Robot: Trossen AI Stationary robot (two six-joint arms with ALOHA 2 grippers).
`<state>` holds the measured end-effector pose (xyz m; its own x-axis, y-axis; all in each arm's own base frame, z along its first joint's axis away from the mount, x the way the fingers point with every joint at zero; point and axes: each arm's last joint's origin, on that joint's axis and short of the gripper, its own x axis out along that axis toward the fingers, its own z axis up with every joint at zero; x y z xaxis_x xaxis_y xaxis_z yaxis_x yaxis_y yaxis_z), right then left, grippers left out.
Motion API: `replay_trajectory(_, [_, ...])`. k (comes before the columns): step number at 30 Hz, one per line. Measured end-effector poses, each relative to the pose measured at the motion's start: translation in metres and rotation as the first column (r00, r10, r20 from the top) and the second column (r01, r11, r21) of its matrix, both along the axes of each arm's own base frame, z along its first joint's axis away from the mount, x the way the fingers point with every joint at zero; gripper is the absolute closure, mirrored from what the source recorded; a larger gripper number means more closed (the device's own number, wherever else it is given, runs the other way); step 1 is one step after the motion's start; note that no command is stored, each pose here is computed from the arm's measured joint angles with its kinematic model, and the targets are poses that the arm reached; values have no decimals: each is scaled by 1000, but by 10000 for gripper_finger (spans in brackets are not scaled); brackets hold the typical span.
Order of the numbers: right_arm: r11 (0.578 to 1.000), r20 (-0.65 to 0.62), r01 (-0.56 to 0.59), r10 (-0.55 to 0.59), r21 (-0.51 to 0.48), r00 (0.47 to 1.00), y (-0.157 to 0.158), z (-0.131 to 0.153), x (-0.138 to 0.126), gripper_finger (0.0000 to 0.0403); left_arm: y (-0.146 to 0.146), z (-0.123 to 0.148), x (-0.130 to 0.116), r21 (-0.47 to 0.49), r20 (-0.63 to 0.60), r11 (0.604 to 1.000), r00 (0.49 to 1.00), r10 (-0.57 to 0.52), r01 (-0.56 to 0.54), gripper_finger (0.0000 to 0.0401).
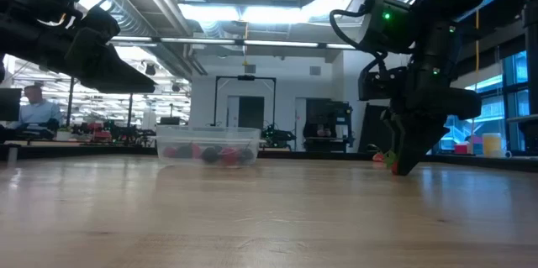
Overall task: Pick and placing Produce into tupperware
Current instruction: Put the bottom strawberry into the transparent container
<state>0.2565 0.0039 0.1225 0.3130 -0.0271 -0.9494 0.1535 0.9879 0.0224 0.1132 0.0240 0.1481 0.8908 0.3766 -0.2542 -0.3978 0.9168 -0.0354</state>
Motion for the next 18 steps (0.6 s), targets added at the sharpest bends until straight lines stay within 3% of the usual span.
replay_trajectory(4, [998, 35, -60, 61, -20, 998, 0, 14, 17, 308, 0, 0, 0, 0, 0, 1000, 1000, 0, 0, 202])
replay_trajectory(10, [976, 215, -142, 175, -163, 961, -3, 62, 54, 311, 0, 0, 0, 0, 0, 1000, 1000, 0, 0, 202])
replay_trajectory(14, [937, 398, -195, 304, -290, 866, -3, 97, 79, 307, 0, 0, 0, 0, 0, 1000, 1000, 0, 0, 202])
replay_trajectory(18, [883, 552, -244, 446, -401, 705, -3, 116, 96, 308, 0, 0, 0, 0, 0, 1000, 1000, 0, 0, 202])
